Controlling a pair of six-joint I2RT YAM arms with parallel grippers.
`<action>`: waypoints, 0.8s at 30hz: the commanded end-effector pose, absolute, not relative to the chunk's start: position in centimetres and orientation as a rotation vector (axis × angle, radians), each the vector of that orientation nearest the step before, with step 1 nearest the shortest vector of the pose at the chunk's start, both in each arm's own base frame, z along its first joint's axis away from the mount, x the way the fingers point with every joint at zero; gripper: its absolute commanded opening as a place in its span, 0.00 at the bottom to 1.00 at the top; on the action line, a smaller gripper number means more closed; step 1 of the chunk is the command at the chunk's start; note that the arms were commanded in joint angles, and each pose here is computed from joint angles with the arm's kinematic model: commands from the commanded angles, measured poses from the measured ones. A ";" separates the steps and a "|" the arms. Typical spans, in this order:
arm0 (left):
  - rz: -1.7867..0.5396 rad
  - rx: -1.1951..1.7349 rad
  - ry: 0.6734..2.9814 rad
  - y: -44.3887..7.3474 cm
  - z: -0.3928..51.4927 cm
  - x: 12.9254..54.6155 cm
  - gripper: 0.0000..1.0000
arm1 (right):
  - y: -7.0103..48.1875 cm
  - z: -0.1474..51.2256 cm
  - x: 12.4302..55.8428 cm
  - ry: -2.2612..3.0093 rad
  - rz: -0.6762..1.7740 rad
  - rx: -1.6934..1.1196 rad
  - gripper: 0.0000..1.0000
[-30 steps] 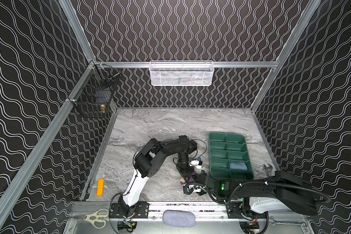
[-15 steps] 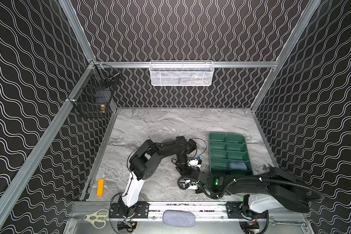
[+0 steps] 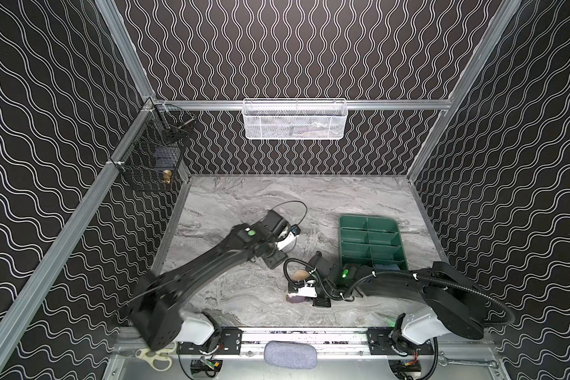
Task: Roll the socks
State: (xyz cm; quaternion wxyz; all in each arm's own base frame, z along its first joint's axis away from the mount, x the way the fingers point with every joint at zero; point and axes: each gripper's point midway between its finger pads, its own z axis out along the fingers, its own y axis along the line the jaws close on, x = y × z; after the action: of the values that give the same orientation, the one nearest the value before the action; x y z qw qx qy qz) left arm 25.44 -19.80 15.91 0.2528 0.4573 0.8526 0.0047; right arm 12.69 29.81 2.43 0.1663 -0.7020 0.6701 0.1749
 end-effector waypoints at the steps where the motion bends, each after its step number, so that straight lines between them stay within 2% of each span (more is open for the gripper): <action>1: 0.188 1.088 2.218 -16.5 19.6 26.4 0.65 | 26.6 1.0 9.0 2.134 0.657 -2.102 0.00; 6: 0.078 1.082 2.027 -15.5 24.3 23.5 0.66 | 26.8 1.2 10.6 2.230 0.706 -2.047 0.00; 8: -0.018 1.155 1.948 -16.1 25.1 21.7 0.71 | 27.0 1.2 11.4 2.263 0.737 -2.014 0.00; 12: -0.232 1.384 1.791 -18.0 24.9 17.4 0.74 | 27.5 1.2 12.6 2.301 0.772 -1.976 0.00; 18: -0.418 1.589 1.752 -19.9 22.3 14.6 0.73 | 26.9 -0.4 14.5 2.409 0.702 -1.964 0.00; 20: -0.375 1.655 1.786 -20.5 20.4 14.7 0.73 | 27.0 -0.8 15.2 2.435 0.685 -1.948 0.00; 24: -0.128 1.858 1.725 -22.4 16.4 14.6 0.73 | 27.5 -0.9 16.7 2.430 0.665 -1.922 0.00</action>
State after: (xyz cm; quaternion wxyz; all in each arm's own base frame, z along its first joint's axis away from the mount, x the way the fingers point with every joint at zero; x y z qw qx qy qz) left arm 13.91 -21.91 17.86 0.2967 0.6689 0.6724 -0.1117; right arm 14.42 30.22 1.96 -0.0107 -0.5954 0.7377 0.3179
